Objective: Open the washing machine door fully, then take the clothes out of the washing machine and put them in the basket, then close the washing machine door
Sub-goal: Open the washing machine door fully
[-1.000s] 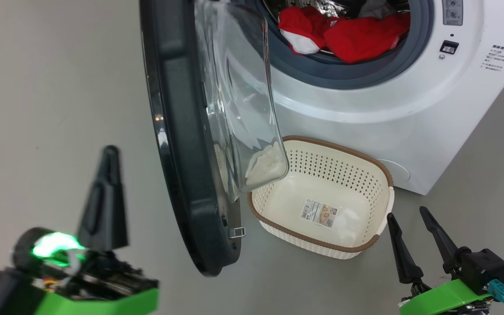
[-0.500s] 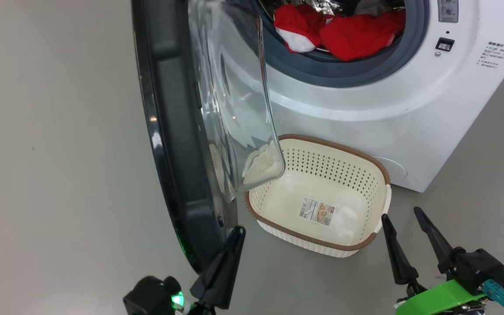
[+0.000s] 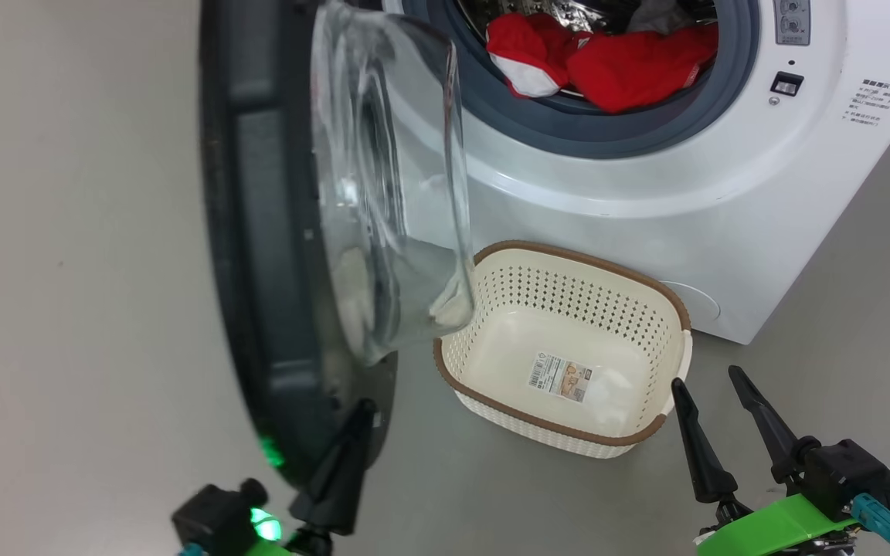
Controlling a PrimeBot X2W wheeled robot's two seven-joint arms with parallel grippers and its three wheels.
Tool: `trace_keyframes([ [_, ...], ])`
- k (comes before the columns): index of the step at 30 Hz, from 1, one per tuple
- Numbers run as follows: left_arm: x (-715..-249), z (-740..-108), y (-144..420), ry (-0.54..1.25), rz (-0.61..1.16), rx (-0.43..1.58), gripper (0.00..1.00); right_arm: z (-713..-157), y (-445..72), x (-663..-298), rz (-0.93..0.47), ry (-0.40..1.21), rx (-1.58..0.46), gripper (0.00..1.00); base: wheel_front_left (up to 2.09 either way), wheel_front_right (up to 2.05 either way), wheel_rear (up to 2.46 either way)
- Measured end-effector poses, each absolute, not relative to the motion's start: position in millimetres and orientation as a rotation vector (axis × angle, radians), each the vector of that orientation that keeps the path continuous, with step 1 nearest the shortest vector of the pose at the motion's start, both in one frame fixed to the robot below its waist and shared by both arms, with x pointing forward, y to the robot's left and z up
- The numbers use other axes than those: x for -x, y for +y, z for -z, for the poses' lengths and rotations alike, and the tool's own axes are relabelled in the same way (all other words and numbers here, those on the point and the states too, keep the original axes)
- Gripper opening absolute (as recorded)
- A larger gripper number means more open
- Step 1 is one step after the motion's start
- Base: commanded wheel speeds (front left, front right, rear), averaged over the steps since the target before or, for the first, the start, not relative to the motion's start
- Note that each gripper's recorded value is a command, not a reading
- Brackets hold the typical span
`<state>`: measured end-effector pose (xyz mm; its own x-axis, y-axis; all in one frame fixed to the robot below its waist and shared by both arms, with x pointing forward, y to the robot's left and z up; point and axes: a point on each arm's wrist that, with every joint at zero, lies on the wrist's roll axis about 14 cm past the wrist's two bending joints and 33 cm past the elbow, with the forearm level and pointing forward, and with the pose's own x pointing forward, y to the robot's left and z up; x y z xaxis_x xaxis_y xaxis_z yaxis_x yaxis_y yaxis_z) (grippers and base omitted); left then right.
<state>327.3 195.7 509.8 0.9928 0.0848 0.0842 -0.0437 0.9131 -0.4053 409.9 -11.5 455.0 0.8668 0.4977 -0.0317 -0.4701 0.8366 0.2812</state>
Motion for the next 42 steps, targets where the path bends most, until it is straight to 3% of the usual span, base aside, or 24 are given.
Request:
trace_keyframes([
  [25, -289.5, -500.8, 356.9, -0.162, -0.581, 0.368, 0.00, -441.4, -12.9, -414.2, -0.505, 0.136, -0.281, 1.00, 0.00, 0.00, 0.00],
  [42, -296.9, -511.2, 427.8, -0.178, -0.748, 0.264, 0.00, -435.1, -21.0, -433.4, -0.481, 0.127, -0.276, 1.00, 0.00, 0.00, 0.00],
])
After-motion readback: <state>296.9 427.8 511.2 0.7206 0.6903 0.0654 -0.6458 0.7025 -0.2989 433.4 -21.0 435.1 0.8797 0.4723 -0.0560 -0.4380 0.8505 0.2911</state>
